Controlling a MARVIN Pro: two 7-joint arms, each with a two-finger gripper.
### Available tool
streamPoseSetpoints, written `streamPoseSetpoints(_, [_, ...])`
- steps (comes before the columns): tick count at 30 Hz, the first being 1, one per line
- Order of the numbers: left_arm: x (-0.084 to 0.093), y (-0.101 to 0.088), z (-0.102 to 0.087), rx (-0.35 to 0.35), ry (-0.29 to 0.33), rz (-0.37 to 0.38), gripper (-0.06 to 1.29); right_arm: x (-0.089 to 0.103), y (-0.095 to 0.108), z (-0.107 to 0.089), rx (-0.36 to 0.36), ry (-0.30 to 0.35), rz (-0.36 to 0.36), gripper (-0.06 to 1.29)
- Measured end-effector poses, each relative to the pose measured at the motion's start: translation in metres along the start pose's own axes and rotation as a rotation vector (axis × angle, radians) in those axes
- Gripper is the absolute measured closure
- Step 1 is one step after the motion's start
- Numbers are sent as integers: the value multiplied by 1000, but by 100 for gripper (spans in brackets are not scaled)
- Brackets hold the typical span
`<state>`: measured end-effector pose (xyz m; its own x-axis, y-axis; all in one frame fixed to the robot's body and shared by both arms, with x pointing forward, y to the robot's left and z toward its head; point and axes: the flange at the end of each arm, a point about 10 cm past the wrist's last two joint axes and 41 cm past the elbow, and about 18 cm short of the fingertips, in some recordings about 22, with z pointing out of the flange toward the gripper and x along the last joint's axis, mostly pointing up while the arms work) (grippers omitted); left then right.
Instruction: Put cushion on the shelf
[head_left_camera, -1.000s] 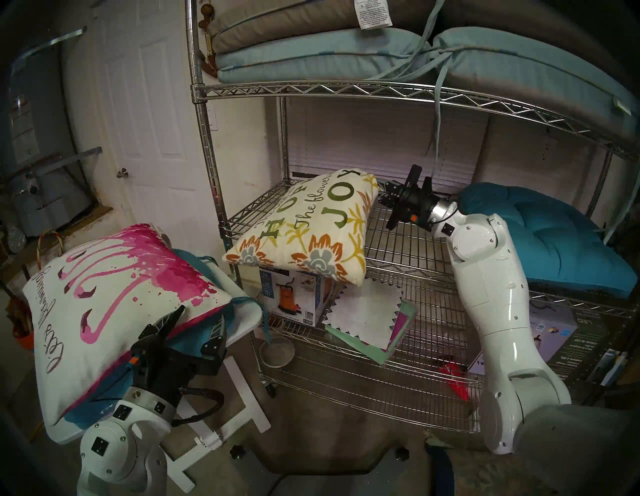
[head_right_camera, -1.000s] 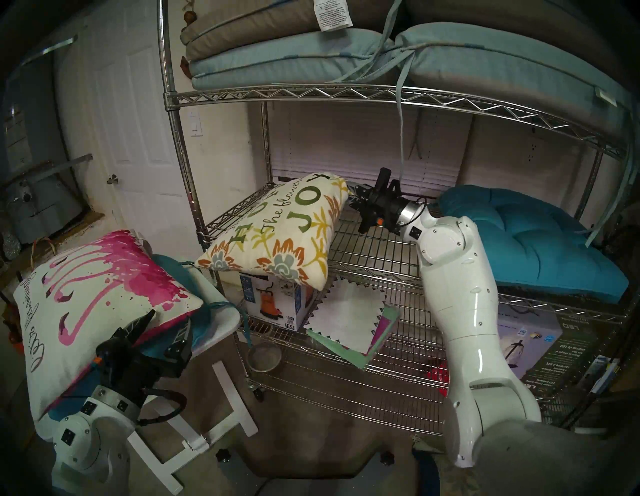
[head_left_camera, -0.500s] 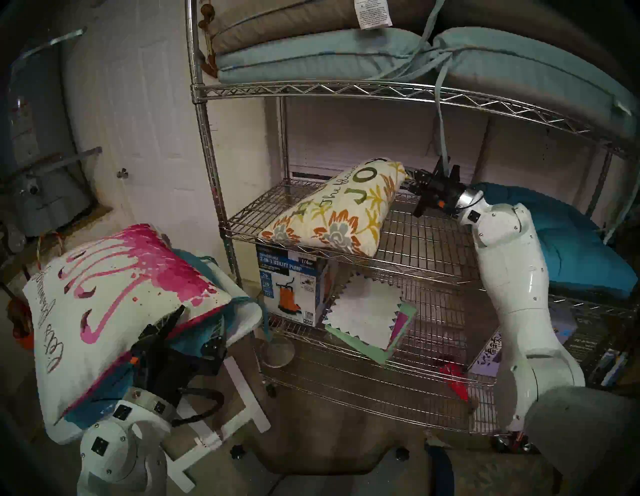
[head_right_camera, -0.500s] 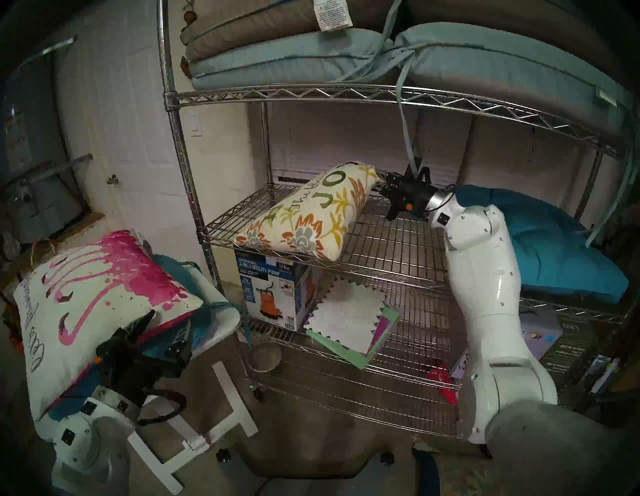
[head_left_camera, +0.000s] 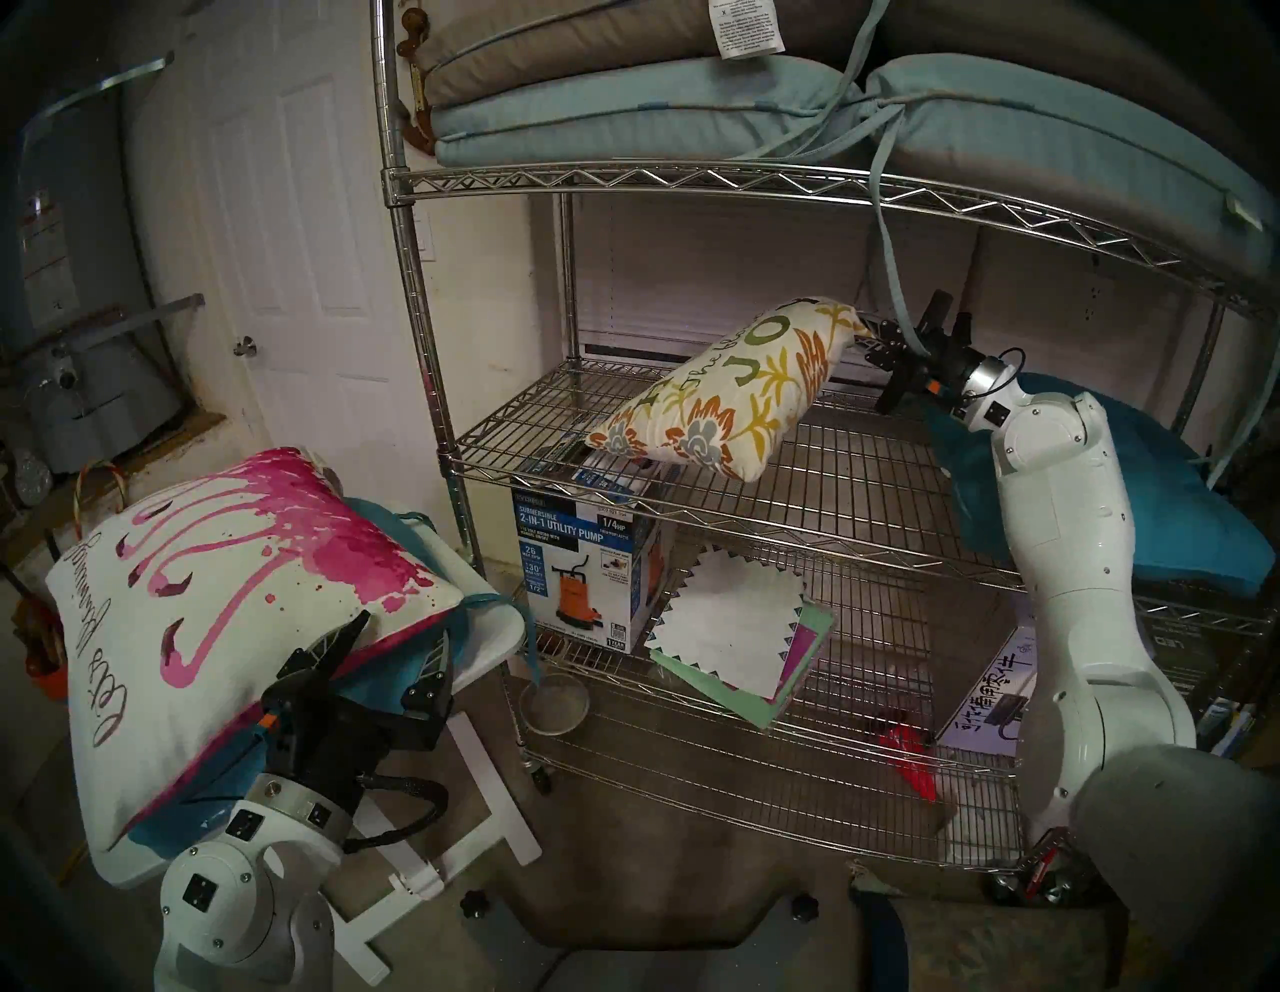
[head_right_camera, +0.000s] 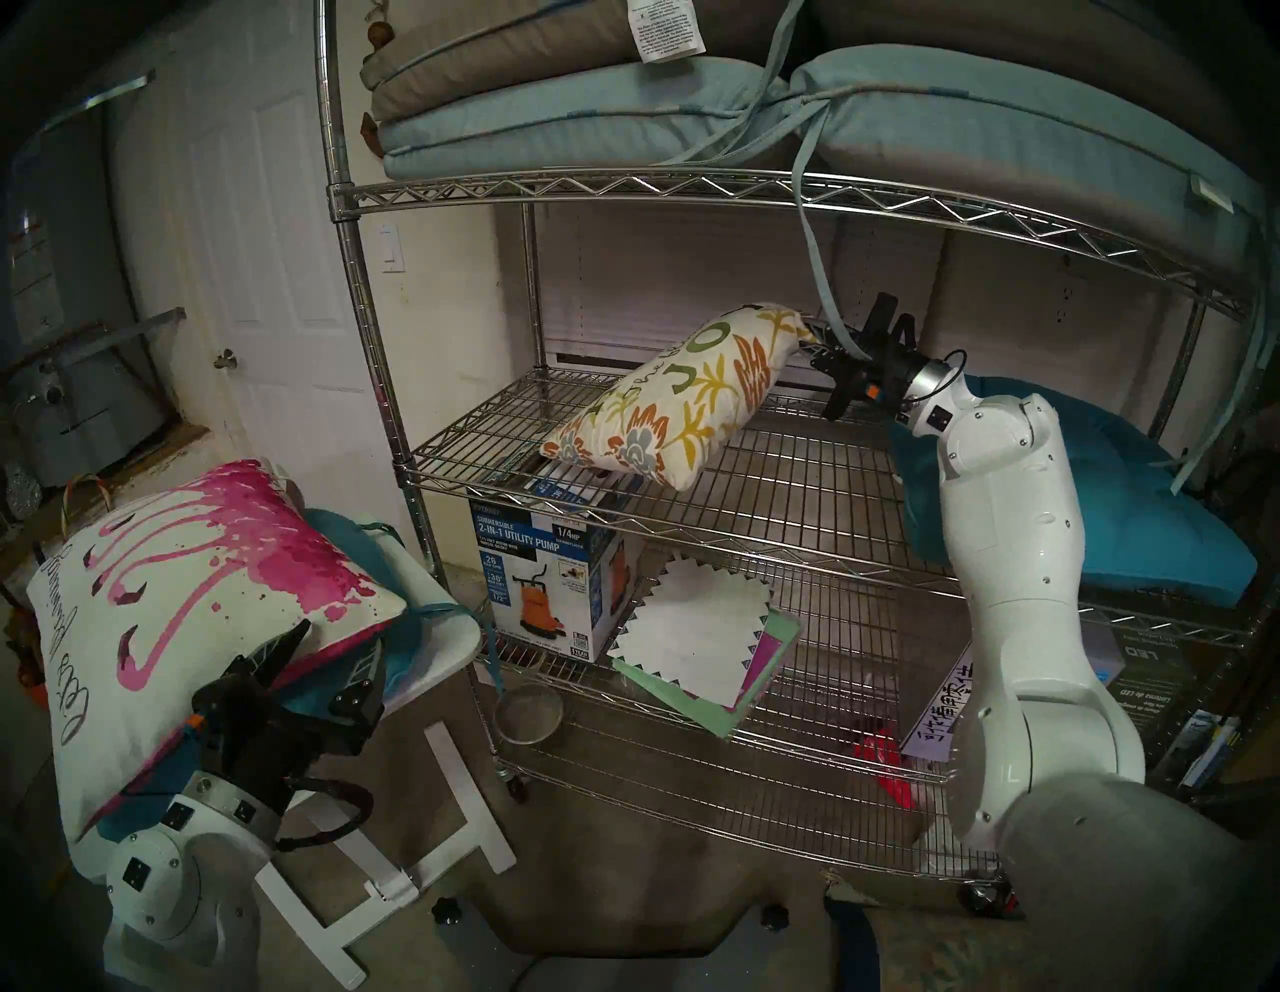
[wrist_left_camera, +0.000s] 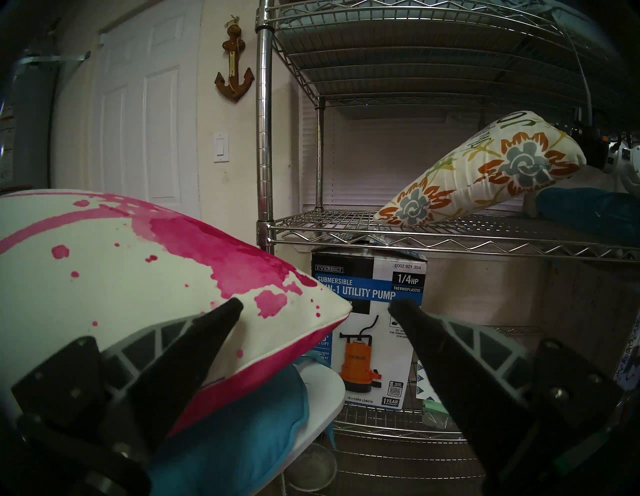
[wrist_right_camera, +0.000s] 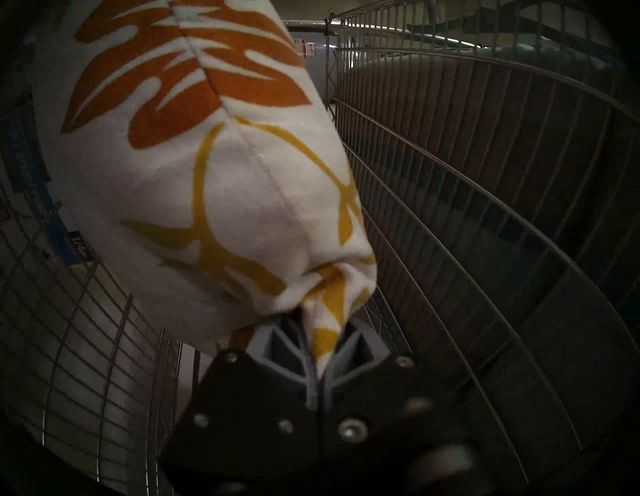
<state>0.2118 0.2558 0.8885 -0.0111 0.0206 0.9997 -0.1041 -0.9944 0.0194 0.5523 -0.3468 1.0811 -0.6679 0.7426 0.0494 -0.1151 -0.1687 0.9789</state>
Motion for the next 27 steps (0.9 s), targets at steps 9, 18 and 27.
streamPoseSetpoints(9, [0, 0, 0, 0, 0, 0, -4, -28, 10, -34, -8, -61, -10, 124])
streamPoseSetpoints(18, [0, 0, 0, 0, 0, 0, -4, -62, 20, -76, -13, -144, -3, 124])
streamPoseSetpoints(27, [0, 0, 0, 0, 0, 0, -4, -89, 29, -111, -17, -221, 10, 124])
